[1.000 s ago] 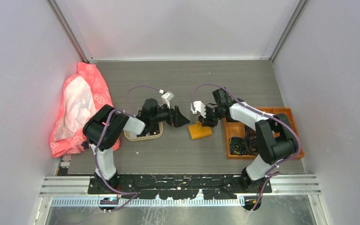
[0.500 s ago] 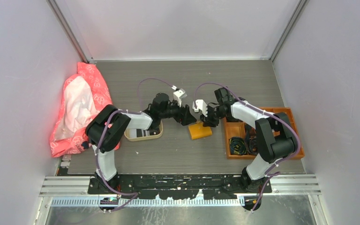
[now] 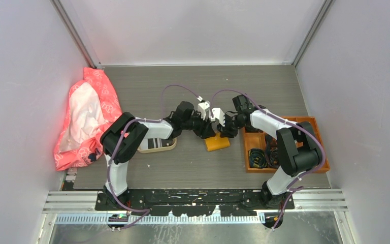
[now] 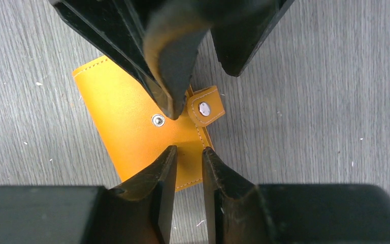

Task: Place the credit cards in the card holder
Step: Close the card holder at the center of the board.

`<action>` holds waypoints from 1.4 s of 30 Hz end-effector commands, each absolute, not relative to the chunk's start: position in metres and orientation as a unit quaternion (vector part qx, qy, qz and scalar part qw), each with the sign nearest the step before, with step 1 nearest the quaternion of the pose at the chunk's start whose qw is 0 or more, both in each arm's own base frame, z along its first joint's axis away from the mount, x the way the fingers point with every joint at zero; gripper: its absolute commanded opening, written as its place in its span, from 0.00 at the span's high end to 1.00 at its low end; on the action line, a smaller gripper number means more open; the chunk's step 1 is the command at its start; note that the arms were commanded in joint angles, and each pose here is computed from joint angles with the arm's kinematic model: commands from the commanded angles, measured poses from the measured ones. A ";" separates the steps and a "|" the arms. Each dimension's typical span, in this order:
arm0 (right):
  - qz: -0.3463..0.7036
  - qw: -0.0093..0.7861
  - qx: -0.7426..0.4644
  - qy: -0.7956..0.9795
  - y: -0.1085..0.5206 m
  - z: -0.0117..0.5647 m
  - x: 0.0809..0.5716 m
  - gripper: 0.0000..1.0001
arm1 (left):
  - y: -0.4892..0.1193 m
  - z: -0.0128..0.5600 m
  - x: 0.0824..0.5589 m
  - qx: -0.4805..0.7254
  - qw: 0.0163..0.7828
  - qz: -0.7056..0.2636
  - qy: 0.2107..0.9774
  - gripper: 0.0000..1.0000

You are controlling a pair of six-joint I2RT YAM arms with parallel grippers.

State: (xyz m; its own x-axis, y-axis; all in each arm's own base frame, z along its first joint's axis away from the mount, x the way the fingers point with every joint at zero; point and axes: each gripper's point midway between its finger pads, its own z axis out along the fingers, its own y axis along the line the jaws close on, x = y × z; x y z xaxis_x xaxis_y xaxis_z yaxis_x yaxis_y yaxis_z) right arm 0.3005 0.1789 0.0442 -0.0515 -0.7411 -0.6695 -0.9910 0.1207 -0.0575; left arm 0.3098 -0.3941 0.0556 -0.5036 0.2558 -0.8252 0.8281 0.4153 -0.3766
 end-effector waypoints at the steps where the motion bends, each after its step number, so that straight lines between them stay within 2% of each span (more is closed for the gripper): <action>1: 0.222 0.291 -0.623 0.692 0.182 0.050 0.305 0.69 | -0.408 0.062 0.317 0.367 0.365 -0.404 0.754 0.49; 5: 0.223 0.291 -0.622 0.692 0.182 0.050 0.305 0.69 | -0.412 0.060 0.318 0.366 0.364 -0.405 0.754 0.55; 9: 0.224 0.289 -0.622 0.692 0.182 0.050 0.304 0.69 | -0.415 0.063 0.318 0.365 0.361 -0.411 0.753 0.69; 12: 0.223 0.289 -0.622 0.693 0.182 0.049 0.304 0.69 | -0.416 0.065 0.317 0.366 0.356 -0.417 0.752 0.86; 17: 0.220 0.289 -0.623 0.693 0.181 0.050 0.305 0.69 | -0.414 0.067 0.316 0.368 0.352 -0.420 0.751 1.00; 26: 0.242 0.293 -0.647 0.661 0.184 0.061 0.285 0.69 | -0.404 0.083 0.298 0.395 0.350 -0.445 0.724 1.00; 34: 0.247 0.305 -0.688 0.610 0.192 0.066 0.264 0.59 | -0.388 0.089 0.278 0.423 0.367 -0.443 0.700 1.00; 42: 0.223 0.294 -0.708 0.602 0.199 0.052 0.264 0.57 | -0.387 0.090 0.276 0.416 0.371 -0.446 0.700 1.00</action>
